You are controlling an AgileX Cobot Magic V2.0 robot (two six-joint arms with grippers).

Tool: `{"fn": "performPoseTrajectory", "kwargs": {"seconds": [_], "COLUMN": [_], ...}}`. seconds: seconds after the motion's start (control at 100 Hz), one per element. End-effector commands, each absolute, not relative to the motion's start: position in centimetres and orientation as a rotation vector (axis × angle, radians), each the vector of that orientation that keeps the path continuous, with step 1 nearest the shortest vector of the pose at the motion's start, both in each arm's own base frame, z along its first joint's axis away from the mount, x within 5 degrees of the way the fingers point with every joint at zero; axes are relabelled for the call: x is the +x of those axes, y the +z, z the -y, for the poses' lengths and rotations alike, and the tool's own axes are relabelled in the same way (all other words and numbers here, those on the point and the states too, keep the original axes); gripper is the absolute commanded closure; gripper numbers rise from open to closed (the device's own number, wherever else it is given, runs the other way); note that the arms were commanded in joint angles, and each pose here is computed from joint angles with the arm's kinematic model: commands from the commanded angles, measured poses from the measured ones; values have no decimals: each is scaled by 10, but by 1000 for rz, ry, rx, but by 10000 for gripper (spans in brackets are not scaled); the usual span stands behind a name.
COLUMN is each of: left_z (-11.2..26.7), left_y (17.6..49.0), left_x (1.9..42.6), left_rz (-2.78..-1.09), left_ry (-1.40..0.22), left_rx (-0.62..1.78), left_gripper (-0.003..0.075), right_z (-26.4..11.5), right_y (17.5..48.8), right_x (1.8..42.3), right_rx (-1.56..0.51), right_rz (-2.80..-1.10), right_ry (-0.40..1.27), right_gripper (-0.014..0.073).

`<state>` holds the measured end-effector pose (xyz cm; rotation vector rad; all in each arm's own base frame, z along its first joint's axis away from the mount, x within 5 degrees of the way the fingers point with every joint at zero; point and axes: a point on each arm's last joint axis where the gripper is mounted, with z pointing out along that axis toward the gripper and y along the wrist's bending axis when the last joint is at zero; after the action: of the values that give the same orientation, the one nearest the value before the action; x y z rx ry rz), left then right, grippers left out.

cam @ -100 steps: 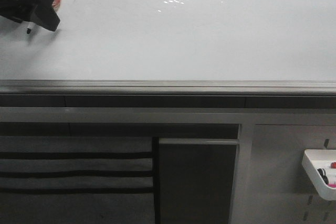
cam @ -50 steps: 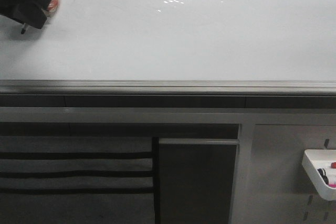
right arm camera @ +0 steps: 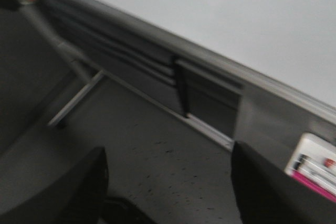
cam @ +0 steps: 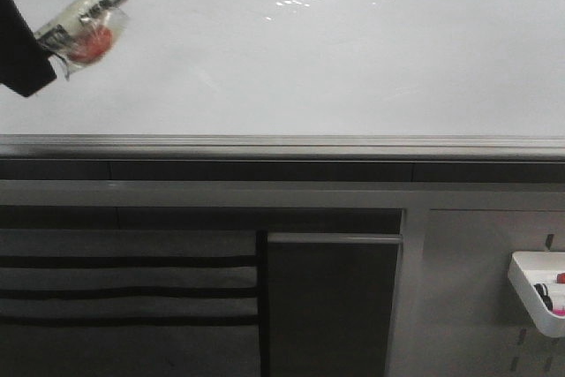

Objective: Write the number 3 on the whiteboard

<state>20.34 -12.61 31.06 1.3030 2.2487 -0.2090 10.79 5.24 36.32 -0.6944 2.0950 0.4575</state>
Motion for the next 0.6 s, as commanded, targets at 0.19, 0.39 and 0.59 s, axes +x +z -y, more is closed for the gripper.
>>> {"fn": "performPoseTrajectory", "kwargs": {"seconds": [0.19, 0.39, 0.59], "left_z": [171, 189, 193], "left_y": [331, 340, 348], "left_x": [159, 146, 145], "left_rz": [-1947, -1853, -1822], "left_ry": [-449, -482, -488], "left_rx": [1650, 1732, 1740], "left_gripper": [738, 738, 738], "right_z": [-80, -107, -145], "right_y": [378, 377, 379], "right_x": [131, 141, 151], "right_rx": [-1082, -1299, -1470], "right_rz": [-1925, -1871, -1775], "right_ry": [707, 690, 673], "right_gripper": [149, 149, 149]}}
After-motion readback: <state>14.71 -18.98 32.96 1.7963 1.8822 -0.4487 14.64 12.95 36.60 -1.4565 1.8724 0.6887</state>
